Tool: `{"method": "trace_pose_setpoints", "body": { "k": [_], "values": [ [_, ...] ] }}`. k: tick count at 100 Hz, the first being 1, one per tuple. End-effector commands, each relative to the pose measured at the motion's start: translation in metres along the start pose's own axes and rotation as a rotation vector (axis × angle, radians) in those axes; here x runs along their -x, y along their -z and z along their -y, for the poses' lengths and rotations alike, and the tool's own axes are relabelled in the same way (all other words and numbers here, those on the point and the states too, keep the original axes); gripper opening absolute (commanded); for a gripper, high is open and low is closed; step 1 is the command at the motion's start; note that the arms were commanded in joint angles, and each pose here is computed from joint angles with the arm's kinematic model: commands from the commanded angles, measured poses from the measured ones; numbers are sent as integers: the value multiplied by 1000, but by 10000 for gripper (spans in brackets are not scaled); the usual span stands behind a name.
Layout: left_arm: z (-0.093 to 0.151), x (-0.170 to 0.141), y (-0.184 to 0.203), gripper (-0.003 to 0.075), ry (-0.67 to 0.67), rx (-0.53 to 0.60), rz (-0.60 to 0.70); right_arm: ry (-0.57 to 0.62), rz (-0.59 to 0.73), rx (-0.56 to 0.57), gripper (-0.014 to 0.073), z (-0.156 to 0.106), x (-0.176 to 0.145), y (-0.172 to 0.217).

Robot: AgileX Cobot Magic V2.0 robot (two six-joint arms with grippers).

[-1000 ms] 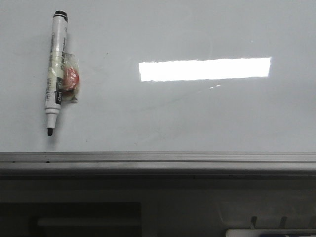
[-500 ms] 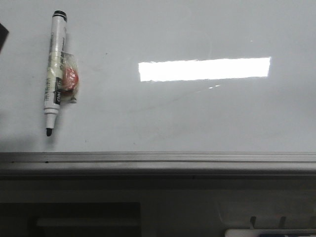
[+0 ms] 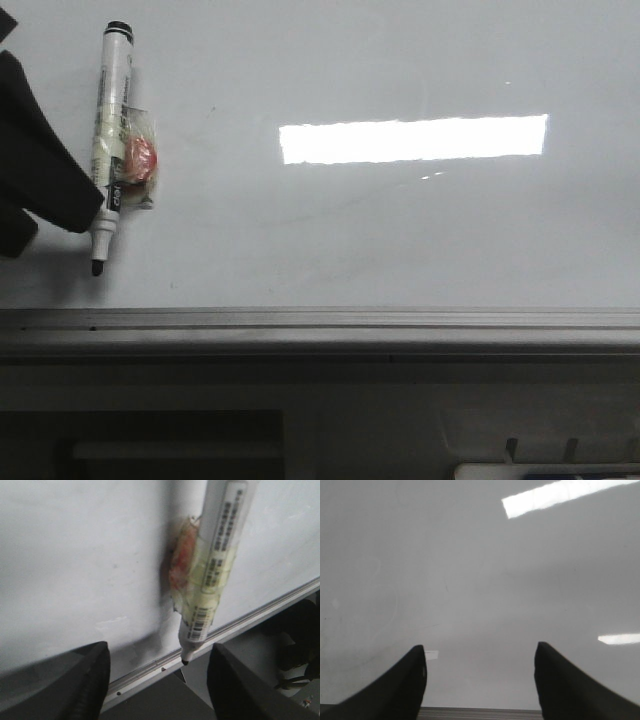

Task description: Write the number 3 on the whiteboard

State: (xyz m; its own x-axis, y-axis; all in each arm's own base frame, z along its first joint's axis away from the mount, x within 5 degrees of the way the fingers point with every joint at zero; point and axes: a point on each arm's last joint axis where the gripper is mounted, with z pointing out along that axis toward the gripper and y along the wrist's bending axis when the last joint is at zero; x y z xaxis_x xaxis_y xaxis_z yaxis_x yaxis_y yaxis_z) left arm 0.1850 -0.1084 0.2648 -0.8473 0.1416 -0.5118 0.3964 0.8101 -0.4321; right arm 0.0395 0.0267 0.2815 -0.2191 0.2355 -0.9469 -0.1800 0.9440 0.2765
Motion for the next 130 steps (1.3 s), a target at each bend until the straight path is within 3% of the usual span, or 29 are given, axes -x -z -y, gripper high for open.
{"method": "trace_pose_setpoints", "body": {
  "k": [1,35,72,101,109,119,130],
  "values": [
    [7,14,6,399,12,-25,100,0,83,-6,419,-2,16,2],
    [10,18,5,379,9,-64,135,0,89,-8,419,-2,17,2],
    [1,23,-11,231,37,-32,120,-7,94,-5,419,-2,17,2],
    [-2,29,-11,-22,12,3,186,-14,96,-1,419,-2,17,2],
    [-1,28,-11,-20,-7,-1,181,-20,97,3,419,-3,18,2],
    [5,27,-8,-20,-40,-55,158,30,87,65,419,-12,25,6],
    [27,24,6,-21,-267,-177,156,188,53,250,419,-35,42,13]
  ]
}}
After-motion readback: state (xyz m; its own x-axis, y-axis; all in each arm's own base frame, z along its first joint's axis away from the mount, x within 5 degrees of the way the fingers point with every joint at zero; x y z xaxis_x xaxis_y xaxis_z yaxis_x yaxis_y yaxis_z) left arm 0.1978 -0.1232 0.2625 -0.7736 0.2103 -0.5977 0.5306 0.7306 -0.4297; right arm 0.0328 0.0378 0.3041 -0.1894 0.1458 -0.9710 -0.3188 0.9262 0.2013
